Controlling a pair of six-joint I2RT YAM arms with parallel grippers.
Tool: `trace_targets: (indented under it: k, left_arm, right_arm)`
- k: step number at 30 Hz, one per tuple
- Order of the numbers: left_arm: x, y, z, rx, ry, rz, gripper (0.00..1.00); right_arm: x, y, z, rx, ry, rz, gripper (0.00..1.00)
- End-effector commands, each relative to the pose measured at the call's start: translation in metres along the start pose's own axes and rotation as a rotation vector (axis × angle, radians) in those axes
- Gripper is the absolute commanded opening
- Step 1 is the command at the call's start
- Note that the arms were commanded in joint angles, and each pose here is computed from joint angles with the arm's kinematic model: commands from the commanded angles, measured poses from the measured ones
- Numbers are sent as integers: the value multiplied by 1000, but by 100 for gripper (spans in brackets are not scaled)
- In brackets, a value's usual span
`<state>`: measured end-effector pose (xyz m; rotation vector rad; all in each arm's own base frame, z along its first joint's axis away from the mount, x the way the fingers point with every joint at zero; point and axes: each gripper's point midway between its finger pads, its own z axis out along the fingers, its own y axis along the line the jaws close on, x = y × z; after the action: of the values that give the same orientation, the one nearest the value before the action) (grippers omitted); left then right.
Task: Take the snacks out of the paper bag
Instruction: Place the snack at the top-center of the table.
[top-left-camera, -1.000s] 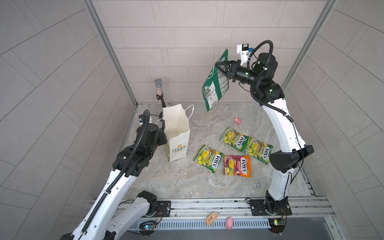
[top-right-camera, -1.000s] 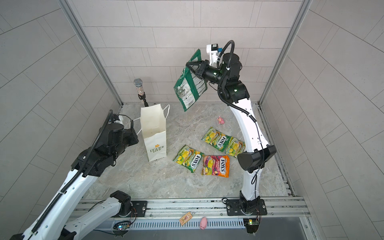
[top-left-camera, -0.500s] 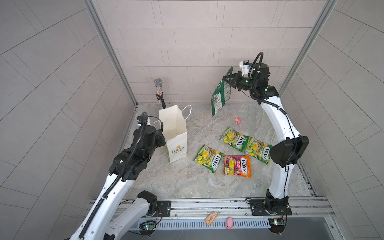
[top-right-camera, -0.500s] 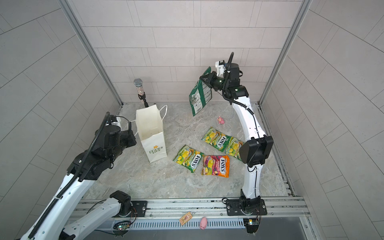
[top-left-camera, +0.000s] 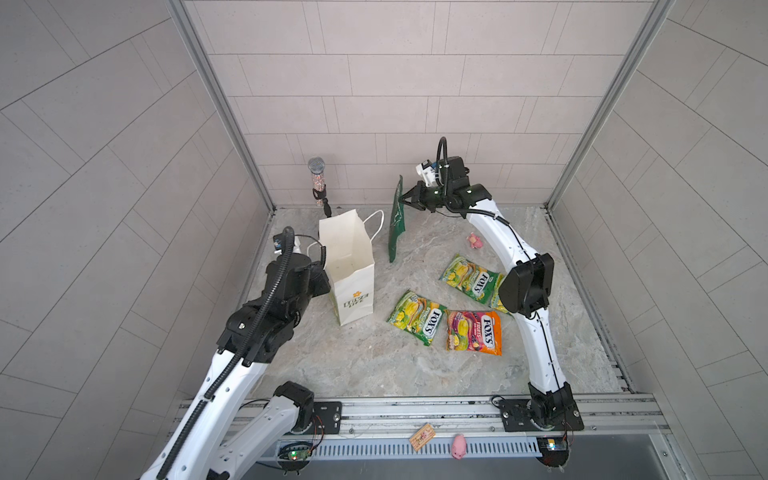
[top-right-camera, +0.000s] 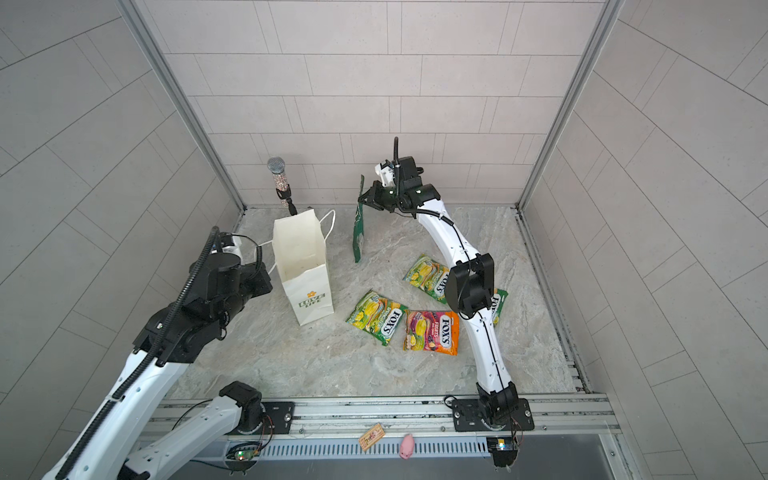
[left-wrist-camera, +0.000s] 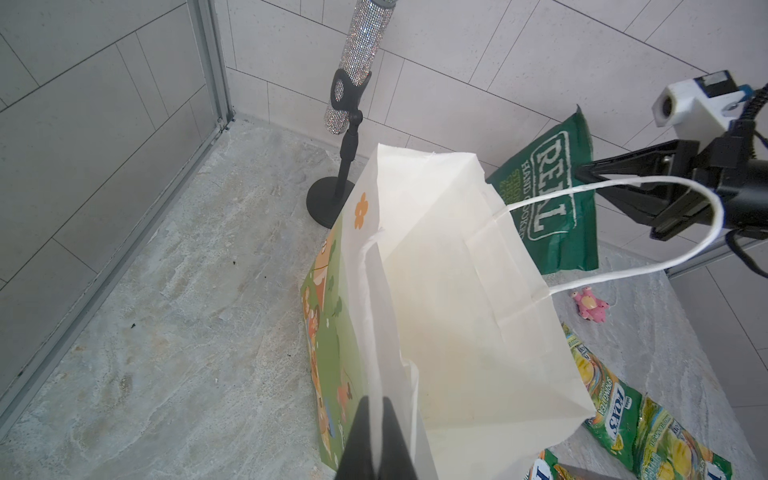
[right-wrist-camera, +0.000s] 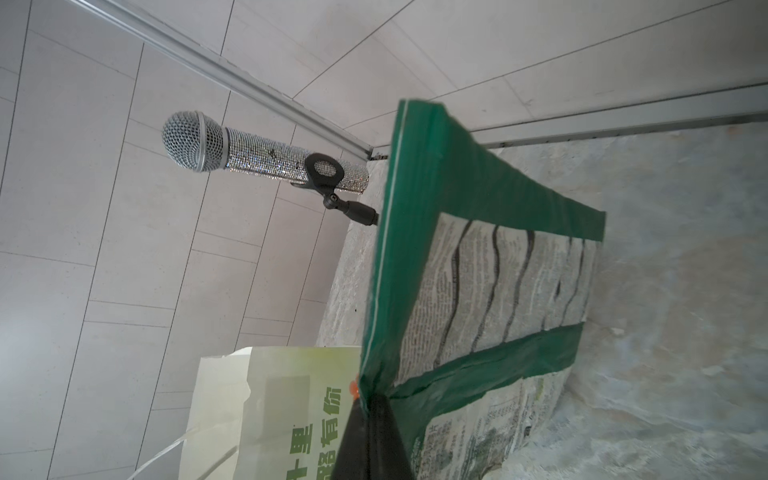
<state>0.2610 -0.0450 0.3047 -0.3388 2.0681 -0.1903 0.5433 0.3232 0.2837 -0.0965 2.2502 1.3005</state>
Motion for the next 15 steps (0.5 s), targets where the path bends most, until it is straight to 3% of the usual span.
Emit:
trace_targets:
  k: [1, 7, 15]
  left_arm:
    - [3, 6, -1, -19, 3, 18, 0]
    - [4, 6, 0, -21, 4, 20, 0]
    - [4, 4, 1, -10, 8, 19, 0]
  right_arm:
    - [1, 27, 0, -83, 15, -58, 0]
    - [15, -2, 3, -21, 60, -41, 0]
    - [11, -58, -27, 102, 41, -25, 0]
